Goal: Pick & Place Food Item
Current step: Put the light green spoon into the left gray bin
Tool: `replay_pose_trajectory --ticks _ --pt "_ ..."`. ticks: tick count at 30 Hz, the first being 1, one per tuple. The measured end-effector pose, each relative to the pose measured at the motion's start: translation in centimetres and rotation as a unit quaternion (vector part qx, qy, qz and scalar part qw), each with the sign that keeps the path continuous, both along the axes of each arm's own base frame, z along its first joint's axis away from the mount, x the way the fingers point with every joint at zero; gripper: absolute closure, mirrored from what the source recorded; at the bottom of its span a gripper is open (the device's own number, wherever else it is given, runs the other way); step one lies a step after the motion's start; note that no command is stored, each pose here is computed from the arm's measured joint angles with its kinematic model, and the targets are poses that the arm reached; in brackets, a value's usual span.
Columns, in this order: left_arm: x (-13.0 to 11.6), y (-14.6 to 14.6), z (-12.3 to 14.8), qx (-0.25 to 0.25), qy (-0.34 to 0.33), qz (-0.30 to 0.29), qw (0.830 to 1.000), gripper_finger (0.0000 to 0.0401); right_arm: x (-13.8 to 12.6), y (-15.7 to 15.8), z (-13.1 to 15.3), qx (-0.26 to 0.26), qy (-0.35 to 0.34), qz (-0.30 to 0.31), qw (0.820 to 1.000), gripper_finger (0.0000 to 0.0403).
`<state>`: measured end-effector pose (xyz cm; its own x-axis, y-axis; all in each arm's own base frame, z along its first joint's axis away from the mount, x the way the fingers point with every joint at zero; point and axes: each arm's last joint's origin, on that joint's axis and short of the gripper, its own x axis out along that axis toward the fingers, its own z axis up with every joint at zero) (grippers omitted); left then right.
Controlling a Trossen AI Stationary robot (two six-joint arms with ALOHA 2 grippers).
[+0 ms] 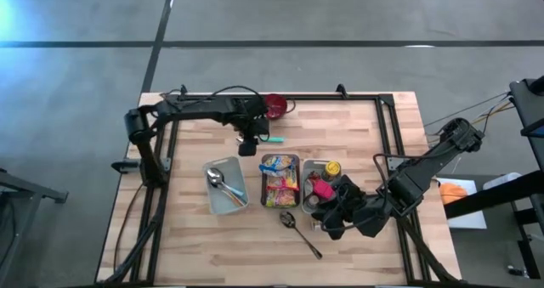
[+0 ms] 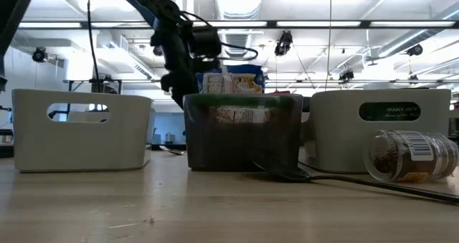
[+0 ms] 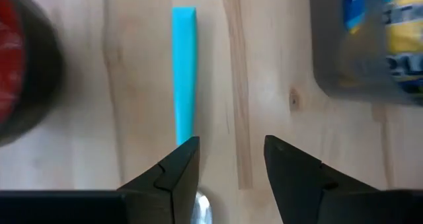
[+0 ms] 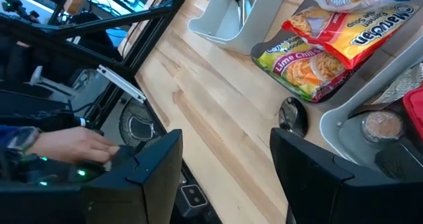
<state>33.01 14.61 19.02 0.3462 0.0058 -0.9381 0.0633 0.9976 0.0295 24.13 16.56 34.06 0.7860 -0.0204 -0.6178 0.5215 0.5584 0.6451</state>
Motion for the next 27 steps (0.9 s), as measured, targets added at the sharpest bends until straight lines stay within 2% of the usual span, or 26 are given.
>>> replay_pose_trajectory --ticks 5,11,27 --pt "0.8 0.4 -1.9 -0.011 0.024 0.01 1.0 0.0228 0.0 0.0 0.0 0.003 0.0 -0.003 1.0 0.0178" --pt "1.6 1.2 -2.9 0.011 0.05 0.053 0.997 0.0228 0.0 0.0 0.0 0.007 0.0 -0.006 1.0 0.0178" --pt "1.9 1.5 -5.7 0.004 0.087 0.032 0.996 0.0228 0.0 0.0 0.0 0.012 0.0 -0.01 1.0 0.0178"
